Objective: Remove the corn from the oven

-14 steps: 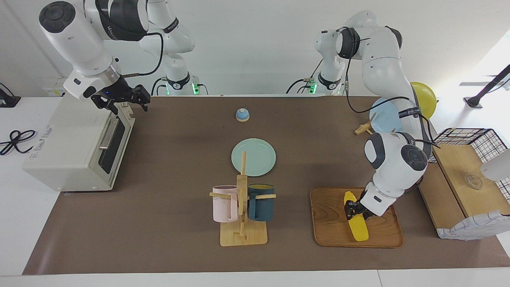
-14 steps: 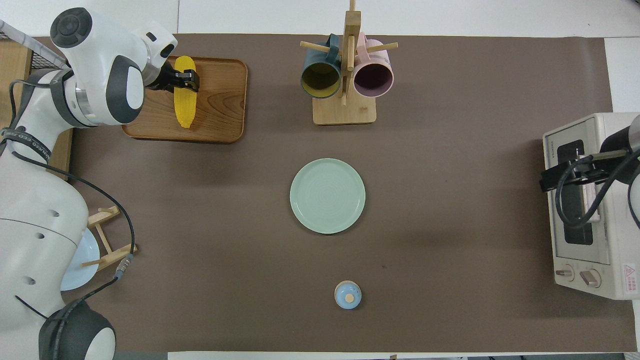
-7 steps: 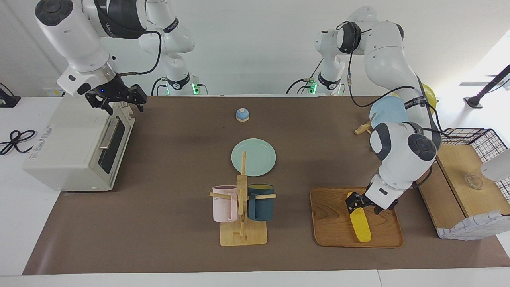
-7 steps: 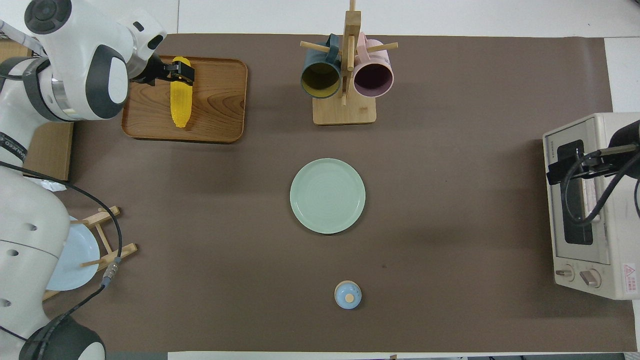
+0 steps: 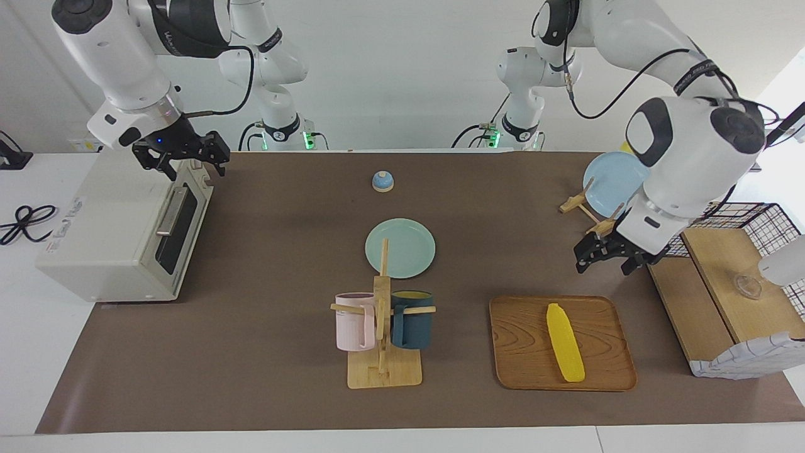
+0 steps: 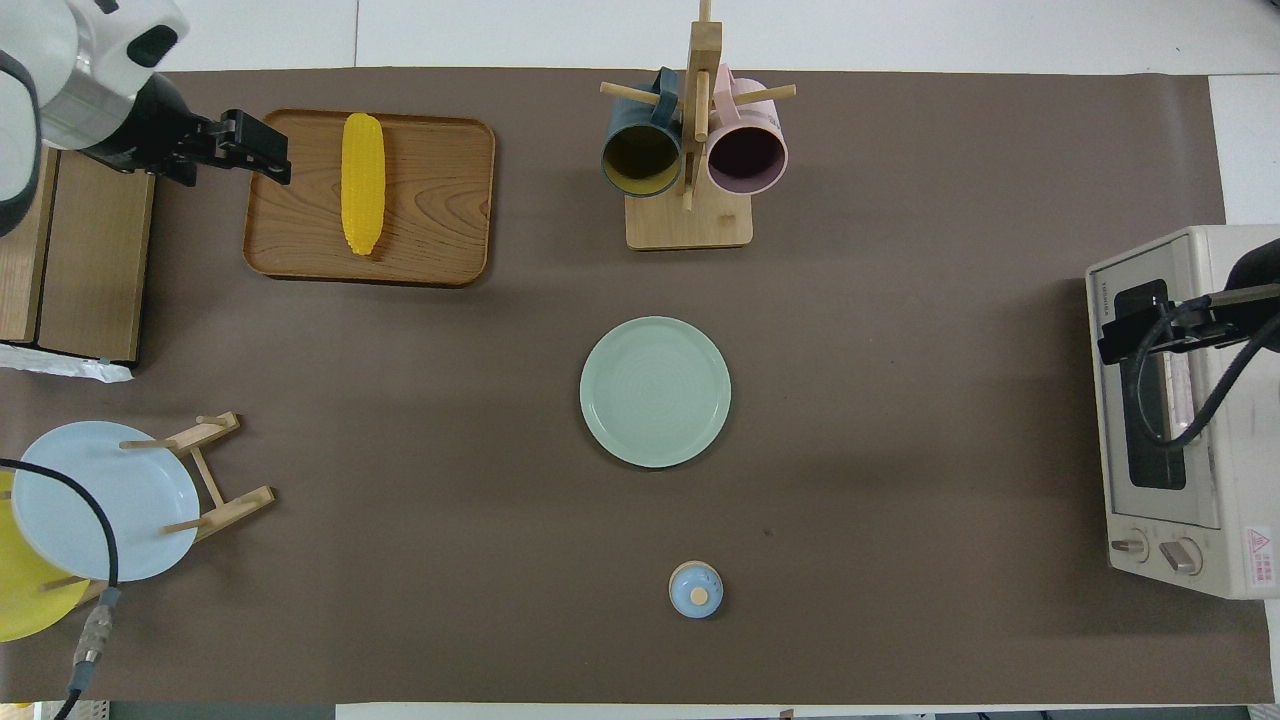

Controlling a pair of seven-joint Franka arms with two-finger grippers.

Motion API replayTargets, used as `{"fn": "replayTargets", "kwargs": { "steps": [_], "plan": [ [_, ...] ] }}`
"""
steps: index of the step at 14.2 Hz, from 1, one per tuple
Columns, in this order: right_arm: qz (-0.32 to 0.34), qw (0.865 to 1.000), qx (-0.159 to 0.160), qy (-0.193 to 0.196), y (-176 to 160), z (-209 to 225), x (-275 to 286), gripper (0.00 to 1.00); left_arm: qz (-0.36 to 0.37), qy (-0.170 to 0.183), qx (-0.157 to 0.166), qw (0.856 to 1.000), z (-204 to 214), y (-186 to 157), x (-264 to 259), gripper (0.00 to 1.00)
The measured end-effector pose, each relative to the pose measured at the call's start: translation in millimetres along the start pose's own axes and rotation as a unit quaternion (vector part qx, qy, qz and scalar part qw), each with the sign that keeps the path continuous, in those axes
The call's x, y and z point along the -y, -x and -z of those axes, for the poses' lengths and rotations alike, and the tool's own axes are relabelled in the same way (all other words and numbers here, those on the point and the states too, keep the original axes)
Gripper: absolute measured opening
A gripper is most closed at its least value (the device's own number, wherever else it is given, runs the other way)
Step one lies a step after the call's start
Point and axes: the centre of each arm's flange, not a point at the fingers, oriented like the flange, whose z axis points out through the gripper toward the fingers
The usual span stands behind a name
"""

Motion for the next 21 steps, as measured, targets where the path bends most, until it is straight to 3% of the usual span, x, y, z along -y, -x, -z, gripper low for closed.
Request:
{"fn": "replayTargets", "kwargs": {
  "steps": [4,7,12,15,21],
  "plan": [
    [0.0,1.0,-0.001,0.0,0,1,0,1.0,0.007,-0.024,0.031,0.999,80,59,10,1.0],
    [0.0,1.0,-0.001,0.0,0,1,0,1.0,0.009,-0.038,0.044,0.998,118,99,12,1.0],
    [0.0,1.0,-0.001,0.0,0,1,0,1.0,0.017,-0.034,0.071,0.997,107,143,16,1.0],
    [0.0,1.0,-0.001,0.0,0,1,0,1.0,0.013,-0.034,0.046,0.998,97,138,13,1.0],
    [0.0,1.0,-0.001,0.0,0,1,0,1.0,-0.001,-0.034,0.034,0.999,84,128,-4,1.0]
  ]
}}
